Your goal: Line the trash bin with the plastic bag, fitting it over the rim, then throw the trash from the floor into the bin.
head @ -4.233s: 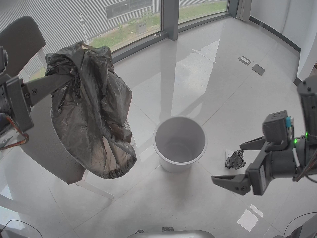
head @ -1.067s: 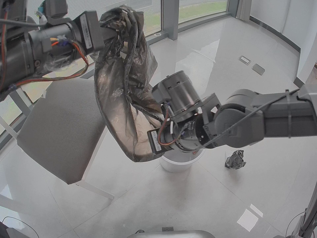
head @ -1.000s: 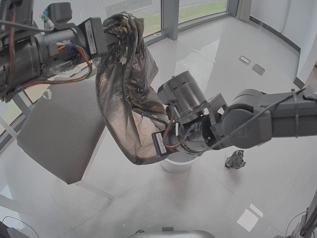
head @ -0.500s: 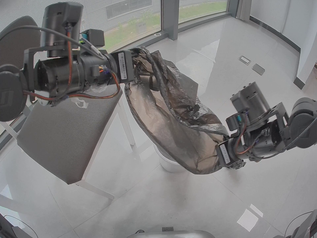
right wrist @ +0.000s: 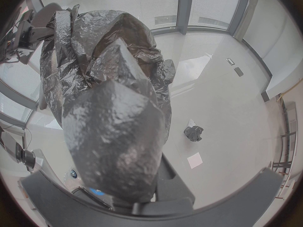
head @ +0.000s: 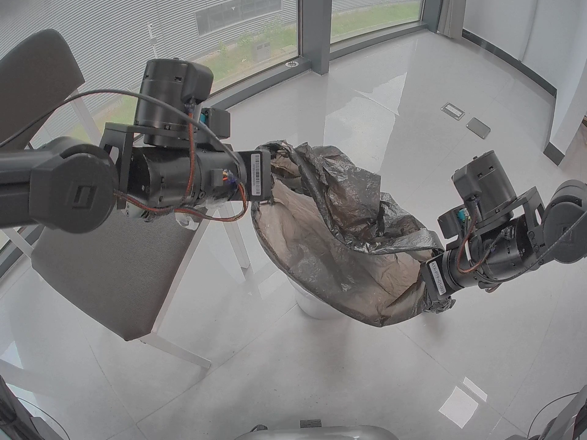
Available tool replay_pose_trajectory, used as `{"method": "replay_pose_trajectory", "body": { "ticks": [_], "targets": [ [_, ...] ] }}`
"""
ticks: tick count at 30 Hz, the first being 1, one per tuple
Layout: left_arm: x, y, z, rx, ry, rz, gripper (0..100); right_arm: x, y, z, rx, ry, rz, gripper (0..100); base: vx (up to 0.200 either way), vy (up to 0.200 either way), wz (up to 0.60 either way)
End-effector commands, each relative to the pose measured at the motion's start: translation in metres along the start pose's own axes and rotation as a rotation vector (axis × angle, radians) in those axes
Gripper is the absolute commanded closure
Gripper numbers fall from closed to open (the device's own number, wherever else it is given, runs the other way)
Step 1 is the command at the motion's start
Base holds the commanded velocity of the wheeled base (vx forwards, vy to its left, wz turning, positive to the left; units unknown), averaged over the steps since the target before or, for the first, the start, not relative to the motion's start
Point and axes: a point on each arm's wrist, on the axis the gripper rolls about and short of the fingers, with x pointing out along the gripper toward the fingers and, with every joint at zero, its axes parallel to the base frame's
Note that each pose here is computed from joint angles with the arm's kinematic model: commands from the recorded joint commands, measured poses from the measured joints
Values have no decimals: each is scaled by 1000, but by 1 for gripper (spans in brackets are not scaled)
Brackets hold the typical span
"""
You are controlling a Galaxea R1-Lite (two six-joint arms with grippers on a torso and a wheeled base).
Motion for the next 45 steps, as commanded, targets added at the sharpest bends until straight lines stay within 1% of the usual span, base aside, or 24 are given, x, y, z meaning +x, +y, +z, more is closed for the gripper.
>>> {"method": "replay_pose_trajectory", "body": {
  "ticks": [1,5,9,11,15,19,21,22,25,28,32,36,37,39,41,45],
  "targets": [
    [6,3,-4,2,37,16,100,27,7,-1,-19,55,4,100,0,0,0],
    [22,2,-14,8,81,22,100,53,10,0,-20,78,20,100,0,0,0],
    [41,1,-23,13,120,26,100,76,8,1,-55,101,13,100,0,0,0],
    [51,0,-26,14,133,25,100,85,4,3,-63,110,24,100,0,0,0],
    [67,-3,-31,20,163,15,100,91,-2,5,-56,118,49,100,0,0,0],
    [83,-11,-34,26,204,-22,100,99,-11,-4,-55,164,33,100,0,0,0],
    [88,-13,-35,26,208,-27,100,101,-14,-6,-62,172,29,100,0,0,0],
    [99,-17,-34,25,203,-35,100,104,-20,-8,-76,186,21,100,0,0,0],
    [113,-19,-35,24,201,-38,100,104,-27,-8,-69,191,12,100,0,0,0],
    [139,-21,-44,15,224,-37,100,110,-41,-11,-40,212,-11,100,0,0,0],
    [162,-25,-52,-31,230,-37,100,112,-55,-13,-28,221,-30,100,0,0,0],
    [180,-32,-60,-95,233,-38,100,112,-64,-13,-8,220,-31,100,0,0,0],
    [181,-32,-60,-98,233,-37,100,112,-64,-13,-6,220,-31,100,0,0,0],
    [186,-28,-63,-118,238,-27,100,112,-65,-11,-1,210,-29,100,0,0,0],
    [190,-20,-64,-142,237,-7,100,114,-65,-7,2,195,-26,100,0,0,0],
    [194,8,-59,-185,221,50,100,123,-64,11,-5,148,-12,100,0,0,0]
  ]
}}
